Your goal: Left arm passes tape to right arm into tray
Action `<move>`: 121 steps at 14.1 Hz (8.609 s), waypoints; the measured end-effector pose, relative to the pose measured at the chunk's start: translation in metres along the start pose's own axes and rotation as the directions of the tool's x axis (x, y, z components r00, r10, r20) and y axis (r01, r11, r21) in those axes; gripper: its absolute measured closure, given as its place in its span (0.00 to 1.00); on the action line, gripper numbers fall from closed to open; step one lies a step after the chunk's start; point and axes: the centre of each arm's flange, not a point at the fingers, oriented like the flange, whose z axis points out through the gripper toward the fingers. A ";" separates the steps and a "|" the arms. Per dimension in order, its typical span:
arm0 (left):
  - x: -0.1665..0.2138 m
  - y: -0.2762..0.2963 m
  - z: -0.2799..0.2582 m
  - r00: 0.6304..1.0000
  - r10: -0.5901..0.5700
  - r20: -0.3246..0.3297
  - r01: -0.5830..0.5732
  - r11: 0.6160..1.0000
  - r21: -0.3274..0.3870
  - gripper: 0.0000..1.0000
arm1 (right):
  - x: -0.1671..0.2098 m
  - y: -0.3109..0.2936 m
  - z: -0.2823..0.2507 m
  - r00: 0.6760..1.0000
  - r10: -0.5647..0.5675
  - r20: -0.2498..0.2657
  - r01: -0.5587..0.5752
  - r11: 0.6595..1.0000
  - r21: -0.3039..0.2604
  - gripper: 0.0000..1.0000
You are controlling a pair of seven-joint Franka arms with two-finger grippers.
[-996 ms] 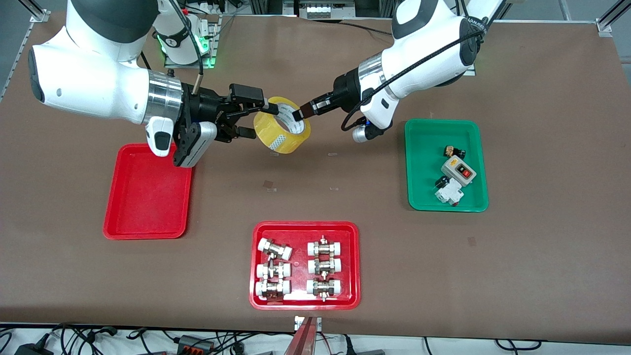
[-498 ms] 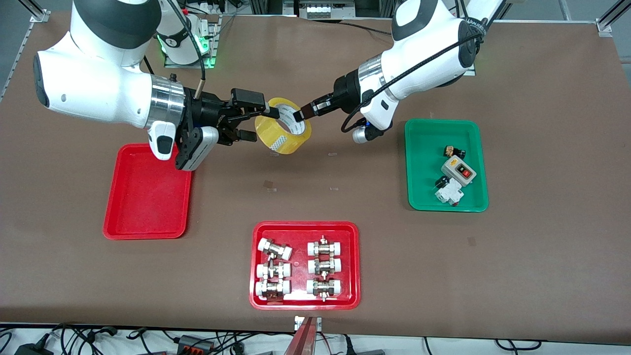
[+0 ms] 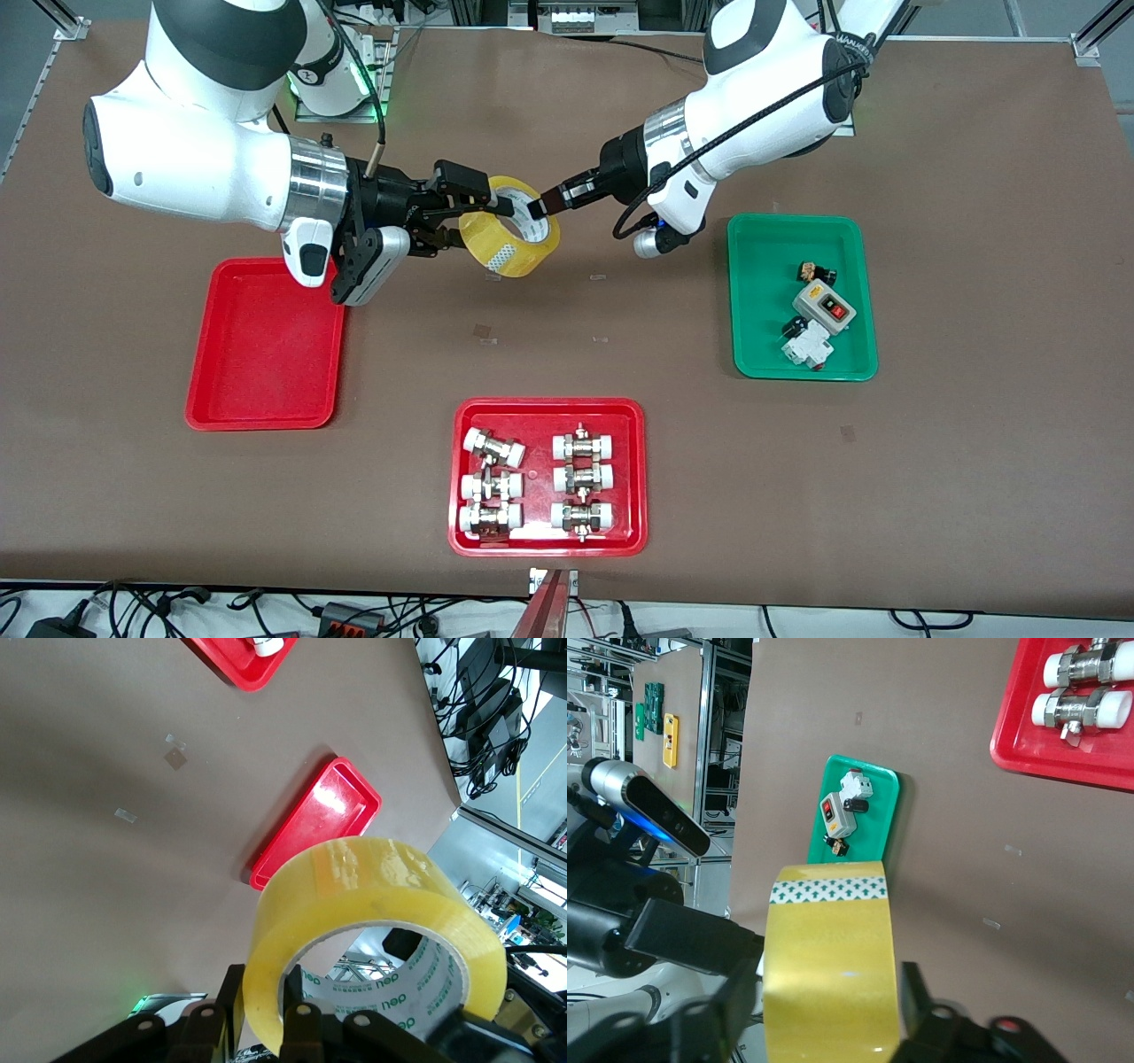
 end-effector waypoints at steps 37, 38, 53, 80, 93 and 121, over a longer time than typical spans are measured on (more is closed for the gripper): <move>0.161 -0.138 -0.331 0.877 0.446 -0.178 -0.189 0.661 0.726 0.00 | -0.061 0.543 -0.123 0.957 0.287 0.034 -0.289 0.953 0.094 0.47; 0.163 -0.147 -0.352 0.869 0.465 -0.168 -0.208 0.652 0.730 0.00 | -0.065 0.548 -0.128 0.957 0.288 0.029 -0.290 0.952 0.098 0.47; 0.145 -0.144 -0.391 0.833 0.547 -0.080 -0.304 0.575 0.760 0.00 | -0.103 0.607 -0.133 0.960 0.271 0.066 -0.274 0.961 0.043 0.22; 0.144 -0.142 -0.404 0.866 0.499 -0.042 -0.295 0.577 0.762 0.00 | -0.005 0.409 -0.172 0.971 0.031 0.237 0.125 0.780 -0.613 0.00; 0.144 -0.142 -0.404 0.865 0.499 -0.042 -0.296 0.576 0.762 0.00 | -0.025 0.210 -0.290 0.962 0.254 -0.103 -0.245 0.635 -0.733 0.00; 0.145 -0.132 -0.395 0.844 0.534 -0.047 -0.316 0.565 0.762 0.00 | -0.116 0.199 -0.277 0.953 0.223 -0.204 -0.300 0.622 -0.723 0.00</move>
